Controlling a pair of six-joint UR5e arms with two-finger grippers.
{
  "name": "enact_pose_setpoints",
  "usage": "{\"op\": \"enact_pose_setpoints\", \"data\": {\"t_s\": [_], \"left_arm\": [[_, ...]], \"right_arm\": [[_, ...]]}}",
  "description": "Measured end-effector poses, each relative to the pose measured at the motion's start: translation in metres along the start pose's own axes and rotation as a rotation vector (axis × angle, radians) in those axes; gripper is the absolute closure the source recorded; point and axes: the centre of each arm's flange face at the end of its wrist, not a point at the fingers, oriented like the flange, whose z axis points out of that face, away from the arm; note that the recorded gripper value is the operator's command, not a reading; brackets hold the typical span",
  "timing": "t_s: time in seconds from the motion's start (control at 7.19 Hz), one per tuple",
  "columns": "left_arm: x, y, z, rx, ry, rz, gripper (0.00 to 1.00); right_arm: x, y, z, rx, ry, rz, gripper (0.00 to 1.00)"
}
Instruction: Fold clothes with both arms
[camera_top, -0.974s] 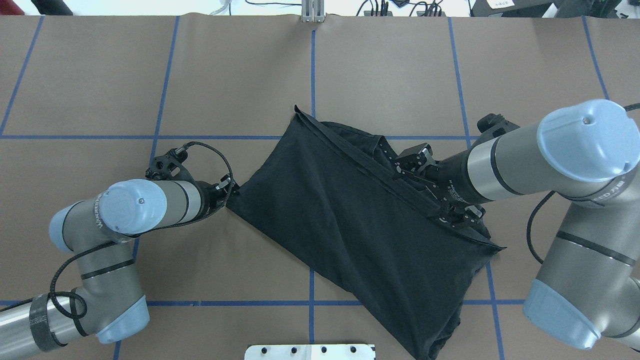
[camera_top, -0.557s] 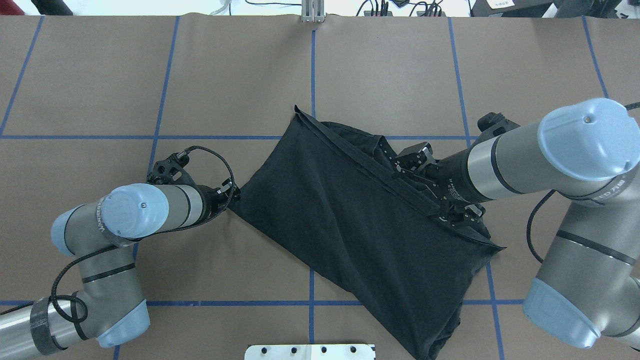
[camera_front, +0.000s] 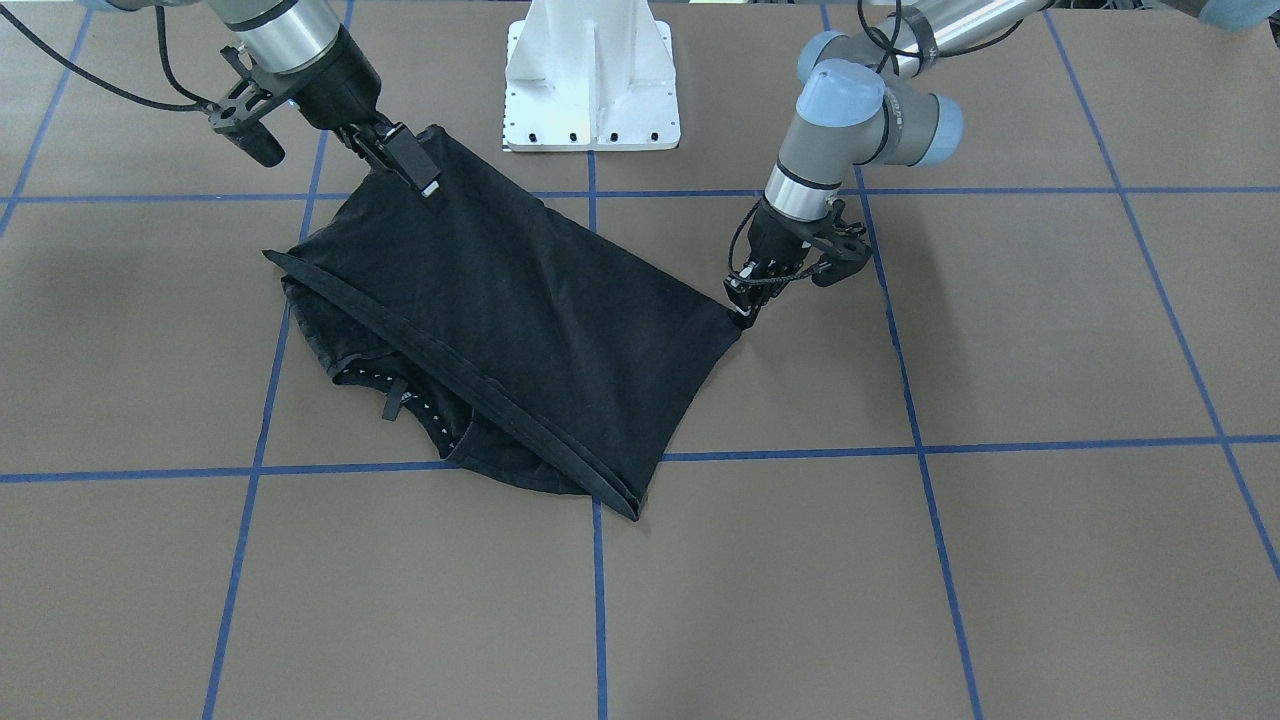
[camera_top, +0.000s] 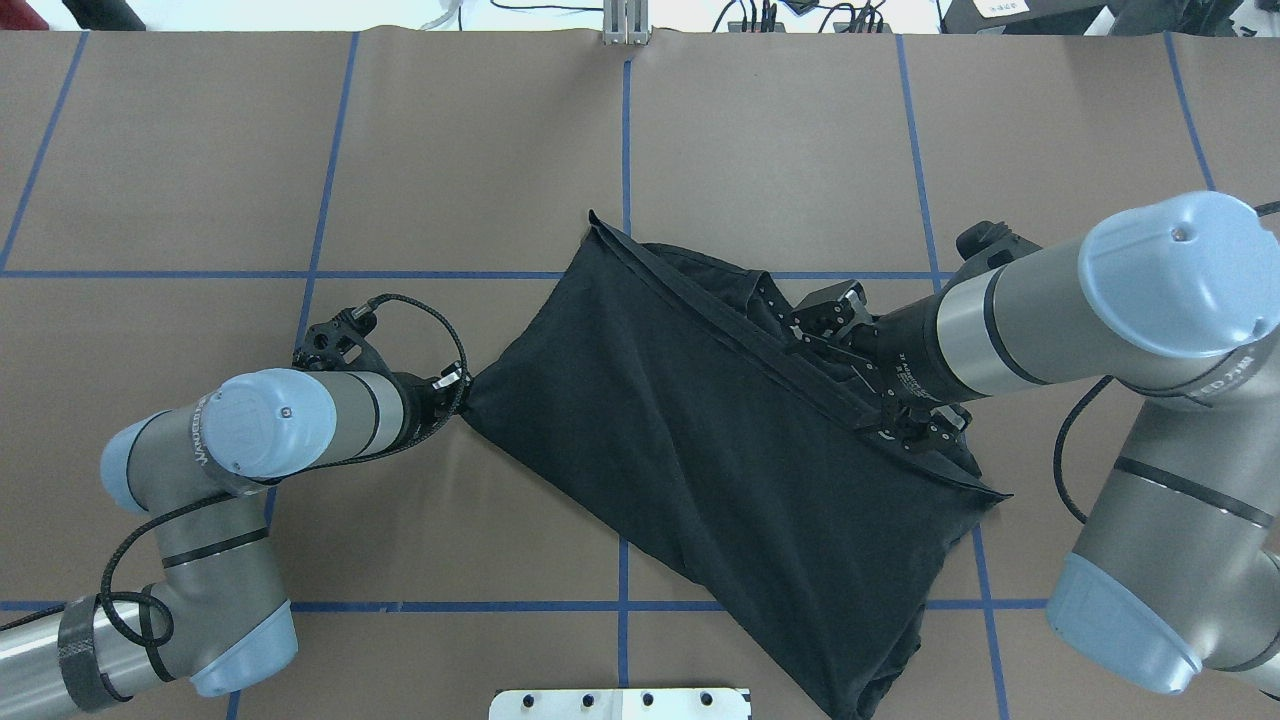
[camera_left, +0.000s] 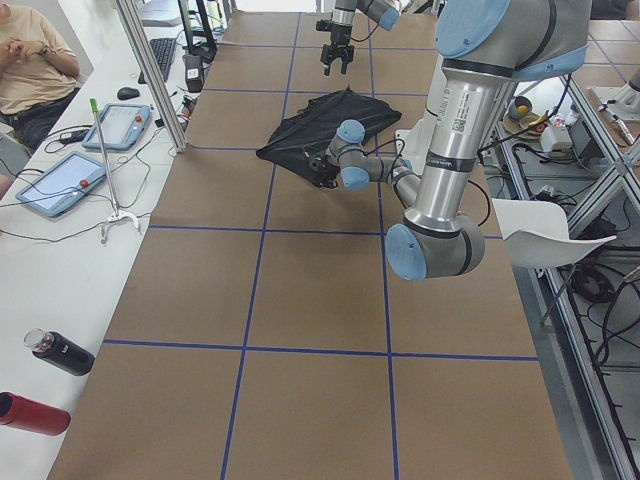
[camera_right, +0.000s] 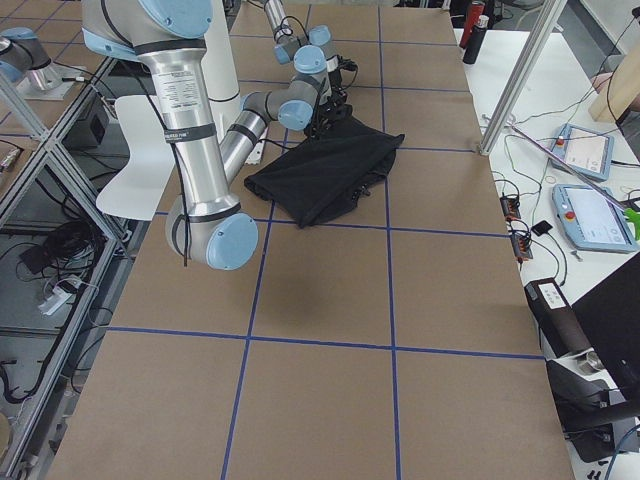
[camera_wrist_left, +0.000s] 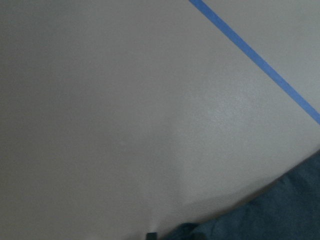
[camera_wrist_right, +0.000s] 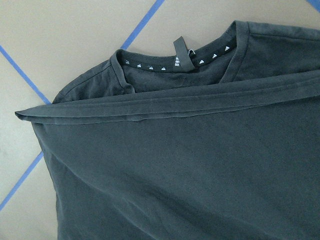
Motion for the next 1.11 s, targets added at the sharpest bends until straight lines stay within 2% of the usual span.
{"op": "enact_pose_setpoints", "data": {"t_s": [0.42,0.56,0.83,1.11], "left_arm": [[0.015,-0.003,-0.023,0.003,0.021,0.014,1.0],[0.021,-0.013,-0.029,0.019,0.028,0.034,1.0],[0.042,-0.072,-0.037,0.106,0.047,0.122,1.0],[0.094,-0.149,-0.021,0.216,0.06,0.188,1.0]], "right_arm": [[-0.003,0.0,-0.002,-0.001,-0.006,0.0,0.0],[-0.005,0.001,-0.003,-0.002,-0.008,-0.001,0.0],[-0.007,-0.001,-0.006,-0.002,-0.012,0.002,0.0],[-0.009,-0.005,-0.009,0.002,-0.018,0.007,0.0]]}}
